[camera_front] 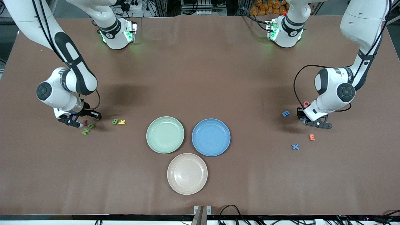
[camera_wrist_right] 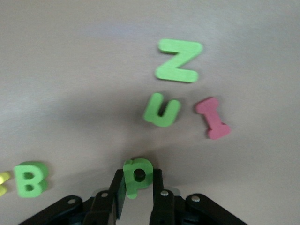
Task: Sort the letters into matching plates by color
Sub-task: 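Carry the green P with the right gripper while the left gripper carries the blue letter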
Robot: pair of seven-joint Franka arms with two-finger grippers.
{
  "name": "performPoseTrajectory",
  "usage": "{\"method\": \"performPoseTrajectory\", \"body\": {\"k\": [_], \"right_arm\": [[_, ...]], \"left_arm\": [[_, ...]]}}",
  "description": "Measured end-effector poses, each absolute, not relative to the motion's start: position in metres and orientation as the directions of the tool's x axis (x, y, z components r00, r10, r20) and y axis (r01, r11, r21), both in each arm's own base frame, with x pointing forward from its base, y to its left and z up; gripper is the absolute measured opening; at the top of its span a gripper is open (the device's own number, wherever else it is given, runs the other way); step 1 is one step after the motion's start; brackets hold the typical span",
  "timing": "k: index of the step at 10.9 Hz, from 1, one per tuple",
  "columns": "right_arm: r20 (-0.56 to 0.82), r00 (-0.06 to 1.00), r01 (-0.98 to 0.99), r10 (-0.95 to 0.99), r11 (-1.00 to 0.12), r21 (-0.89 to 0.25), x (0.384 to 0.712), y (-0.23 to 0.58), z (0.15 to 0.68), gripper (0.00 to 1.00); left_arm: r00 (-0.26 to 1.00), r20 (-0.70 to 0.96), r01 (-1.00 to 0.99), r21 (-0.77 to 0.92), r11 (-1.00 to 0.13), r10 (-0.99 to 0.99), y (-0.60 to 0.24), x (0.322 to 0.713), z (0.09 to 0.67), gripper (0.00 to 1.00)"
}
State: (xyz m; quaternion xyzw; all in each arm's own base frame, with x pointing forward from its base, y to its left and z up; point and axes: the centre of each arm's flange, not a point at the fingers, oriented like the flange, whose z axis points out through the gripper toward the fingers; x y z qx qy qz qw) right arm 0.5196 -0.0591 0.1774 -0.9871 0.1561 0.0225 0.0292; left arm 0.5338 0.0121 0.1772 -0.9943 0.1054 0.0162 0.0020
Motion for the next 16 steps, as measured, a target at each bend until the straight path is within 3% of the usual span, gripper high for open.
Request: {"method": "performPoseTrajectory", "body": {"k": [5,9,16], "right_arm": [[-0.05,0.997,-0.052,-0.052,-0.999,0.001,0.568,0.017,0.239,0.28],[0.021,0.997,0.079,0.079,-0.997,-0.005,0.595,0.096,0.274,0.28],[0.038,0.961,0.273,0.273,-0.962,-0.001,0.603,0.236,0.249,0.28]], "left_arm": [[0.989,0.015,-0.15,-0.011,-0.989,-0.15,-0.002,0.564,0.214,0.35],[0.996,-0.007,-0.089,-0.012,-0.996,-0.089,-0.059,0.579,0.238,0.35],[0.994,-0.008,0.108,-0.017,-0.994,0.108,-0.225,0.563,0.259,0.35]]}}
